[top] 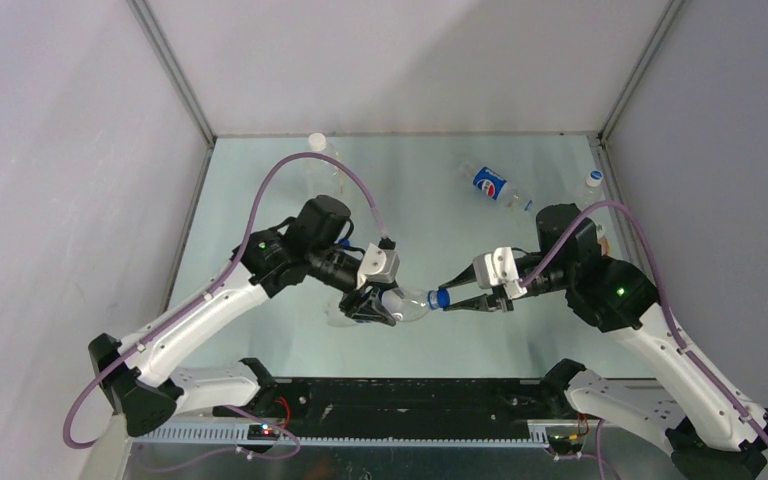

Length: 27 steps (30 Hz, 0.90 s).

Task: Screw on the bottle caps
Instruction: Screw the bottle cap onto the plastic bottle.

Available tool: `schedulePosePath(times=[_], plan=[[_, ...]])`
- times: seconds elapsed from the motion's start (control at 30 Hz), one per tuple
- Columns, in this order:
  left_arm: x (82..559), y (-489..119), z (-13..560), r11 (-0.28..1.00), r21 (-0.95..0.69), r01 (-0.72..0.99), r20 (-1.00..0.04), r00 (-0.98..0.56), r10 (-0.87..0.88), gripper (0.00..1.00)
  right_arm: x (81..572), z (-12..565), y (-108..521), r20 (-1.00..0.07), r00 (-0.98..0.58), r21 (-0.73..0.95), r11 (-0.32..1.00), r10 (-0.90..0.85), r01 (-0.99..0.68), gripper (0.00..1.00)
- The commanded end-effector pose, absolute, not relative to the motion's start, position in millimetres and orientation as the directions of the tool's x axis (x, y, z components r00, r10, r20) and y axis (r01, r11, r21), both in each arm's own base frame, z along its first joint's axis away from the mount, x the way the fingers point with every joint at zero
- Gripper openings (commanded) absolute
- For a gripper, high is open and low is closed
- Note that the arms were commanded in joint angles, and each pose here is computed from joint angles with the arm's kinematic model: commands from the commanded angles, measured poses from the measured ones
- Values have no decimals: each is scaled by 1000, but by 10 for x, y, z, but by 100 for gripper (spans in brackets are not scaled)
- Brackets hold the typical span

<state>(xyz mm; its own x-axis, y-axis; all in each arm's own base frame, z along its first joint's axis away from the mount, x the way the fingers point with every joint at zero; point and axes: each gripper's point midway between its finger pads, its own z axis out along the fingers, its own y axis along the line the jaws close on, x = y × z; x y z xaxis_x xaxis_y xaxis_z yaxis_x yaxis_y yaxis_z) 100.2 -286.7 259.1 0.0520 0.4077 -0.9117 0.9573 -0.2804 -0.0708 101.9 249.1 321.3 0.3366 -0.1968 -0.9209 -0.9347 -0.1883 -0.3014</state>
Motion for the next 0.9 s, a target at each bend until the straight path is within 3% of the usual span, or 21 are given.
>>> schedulePosePath(times=[0.0,0.43,0.87], plan=[[975,-2922,2865,-324,-9,946,-939,103,327,0,1015,3226,2529,-914,364,-326,-207,-181,-922,0],[1000,-2994,2911,-303,-32,952,-951,64,302,0,984,3149,2547,-908,368,-321,-231,-200,-919,0],[1061,-3036,3000,-249,49,967,-966,109,236,0,921,3132,2610,-949,250,-196,-262,-193,-945,0]])
